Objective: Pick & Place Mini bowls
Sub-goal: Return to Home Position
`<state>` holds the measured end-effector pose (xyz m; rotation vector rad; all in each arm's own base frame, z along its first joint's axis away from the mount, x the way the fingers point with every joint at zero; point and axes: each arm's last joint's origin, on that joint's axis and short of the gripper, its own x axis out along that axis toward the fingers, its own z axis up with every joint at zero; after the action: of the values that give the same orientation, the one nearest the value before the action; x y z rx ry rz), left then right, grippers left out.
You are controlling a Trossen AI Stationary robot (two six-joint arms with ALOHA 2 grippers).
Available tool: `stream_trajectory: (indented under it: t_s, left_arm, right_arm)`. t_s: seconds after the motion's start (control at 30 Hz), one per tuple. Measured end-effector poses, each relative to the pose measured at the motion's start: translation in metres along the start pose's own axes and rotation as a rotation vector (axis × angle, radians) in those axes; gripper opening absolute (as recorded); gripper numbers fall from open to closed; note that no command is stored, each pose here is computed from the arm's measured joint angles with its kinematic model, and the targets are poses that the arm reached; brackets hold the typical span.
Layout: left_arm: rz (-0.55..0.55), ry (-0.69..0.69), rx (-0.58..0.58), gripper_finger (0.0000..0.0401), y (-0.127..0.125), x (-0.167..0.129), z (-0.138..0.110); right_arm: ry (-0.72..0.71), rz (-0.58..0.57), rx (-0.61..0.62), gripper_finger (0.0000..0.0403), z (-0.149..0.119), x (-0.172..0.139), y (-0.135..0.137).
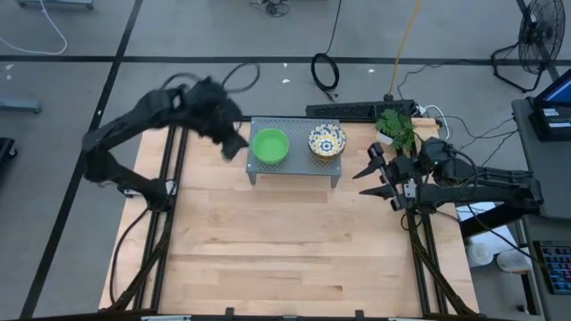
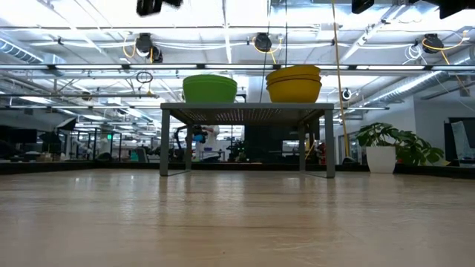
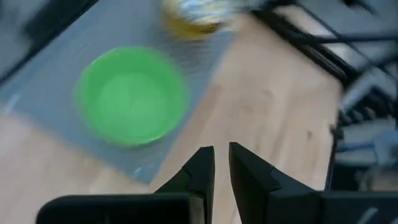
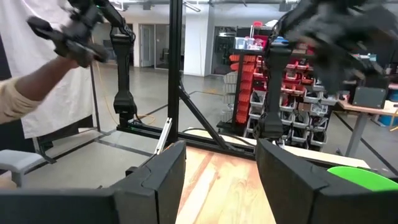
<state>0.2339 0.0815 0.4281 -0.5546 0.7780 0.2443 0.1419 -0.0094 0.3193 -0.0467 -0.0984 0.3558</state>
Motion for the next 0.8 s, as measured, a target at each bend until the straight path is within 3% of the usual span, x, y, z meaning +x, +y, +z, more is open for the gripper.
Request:
stream_trajectory:
  t_s: [0.13, 0.2, 0.3, 0.37, 0.5, 0.67, 0.8]
  left_arm:
    - [-0.140, -0.186, 0.296, 0.0051, -0.041, -0.011, -0.026]
    - [-0.234, -0.255, 0.431, 0.0051, -0.053, -0.008, -0.046]
    - [-0.330, -0.302, 0.540, 0.0051, -0.053, 0.010, -0.086]
    - [-0.370, -0.324, 0.565, 0.0051, -0.042, 0.032, -0.116]
    - [-0.448, -0.428, 0.556, 0.0051, -0.009, 0.065, -0.174]
    - [-0.605, -0.648, 0.594, 0.0051, 0.019, 0.074, -0.225]
    - [-0.616, -0.703, 0.596, 0.0051, 0.033, 0.078, -0.251]
  right_arm:
    - [0.002, 0.000, -0.009, 0.0183, 0.000, 0.000, 0.000]
    - [0.013, 0.000, 0.061, 0.0183, -0.001, -0.001, 0.000]
    - [0.026, 0.000, 0.203, 0.0183, -0.002, -0.003, 0.002]
    - [0.045, 0.008, 0.224, 0.0183, -0.003, -0.006, 0.005]
    - [0.027, 0.047, 0.156, 0.0183, -0.009, -0.016, 0.014]
    - [-0.020, -0.088, 0.100, 0.0183, -0.046, -0.035, 0.022]
    - [-0.083, -0.176, 0.092, 0.0183, -0.083, -0.047, 0.026]
